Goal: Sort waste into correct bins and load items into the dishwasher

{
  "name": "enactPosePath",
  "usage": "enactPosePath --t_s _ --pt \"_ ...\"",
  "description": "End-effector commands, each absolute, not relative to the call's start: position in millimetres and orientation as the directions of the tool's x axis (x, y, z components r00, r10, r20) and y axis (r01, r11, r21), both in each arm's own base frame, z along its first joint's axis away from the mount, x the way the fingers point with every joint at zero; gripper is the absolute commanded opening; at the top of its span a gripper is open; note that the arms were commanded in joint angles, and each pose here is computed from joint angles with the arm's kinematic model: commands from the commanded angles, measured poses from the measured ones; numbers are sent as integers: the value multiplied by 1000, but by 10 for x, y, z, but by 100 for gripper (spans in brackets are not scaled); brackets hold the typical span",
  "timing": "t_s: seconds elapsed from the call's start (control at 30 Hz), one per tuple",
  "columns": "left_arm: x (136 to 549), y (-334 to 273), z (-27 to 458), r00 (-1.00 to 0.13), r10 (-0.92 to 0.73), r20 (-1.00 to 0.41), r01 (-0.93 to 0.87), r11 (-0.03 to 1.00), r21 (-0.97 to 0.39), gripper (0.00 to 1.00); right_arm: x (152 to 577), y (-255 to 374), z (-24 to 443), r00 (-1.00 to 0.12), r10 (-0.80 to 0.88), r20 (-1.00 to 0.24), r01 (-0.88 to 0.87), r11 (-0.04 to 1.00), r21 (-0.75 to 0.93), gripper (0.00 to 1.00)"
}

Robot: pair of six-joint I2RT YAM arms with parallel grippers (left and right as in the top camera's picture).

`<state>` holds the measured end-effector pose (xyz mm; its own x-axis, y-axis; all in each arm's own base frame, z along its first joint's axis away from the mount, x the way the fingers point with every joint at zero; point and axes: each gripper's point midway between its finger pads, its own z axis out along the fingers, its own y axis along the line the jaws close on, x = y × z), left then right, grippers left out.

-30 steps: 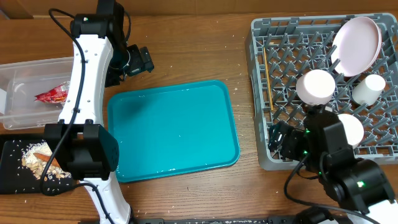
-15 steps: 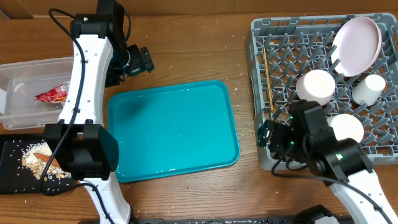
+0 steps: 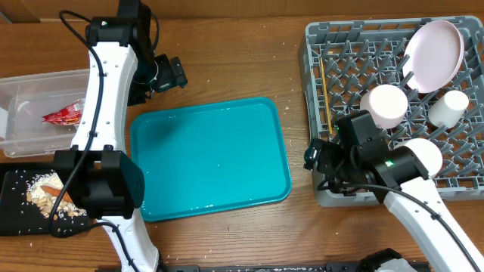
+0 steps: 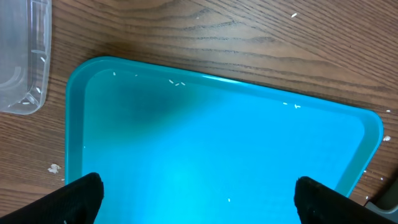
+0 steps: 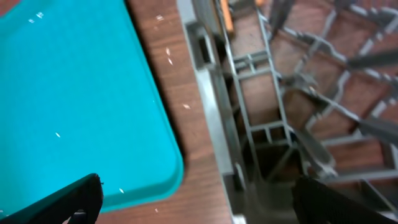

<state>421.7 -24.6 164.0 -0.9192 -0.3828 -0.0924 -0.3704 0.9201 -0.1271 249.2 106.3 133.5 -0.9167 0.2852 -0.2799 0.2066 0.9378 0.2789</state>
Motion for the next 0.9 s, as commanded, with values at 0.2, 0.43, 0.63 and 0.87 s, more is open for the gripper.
enactPosePath --t_s 0.2,0.43,0.63,0.87 --pt "4203 -287 1673 -916 -389 -94 -375 917 -138 100 2617 1122 1442 -902 184 -390 74 957 281 100" --pt "4203 -286 1673 -916 -389 -94 -375 917 -137 100 2541 1089 1439 -800 159 -579 -50 943 328 100" --pt "4203 -289 1673 -916 -389 -94 -375 917 -138 100 2379 1036 1400 -660 213 -720 -131 912 390 100" --pt "4202 -295 1673 -917 -387 -94 -373 917 -138 100 2173 1053 1701 -492 195 -848 -303 875 378 100"
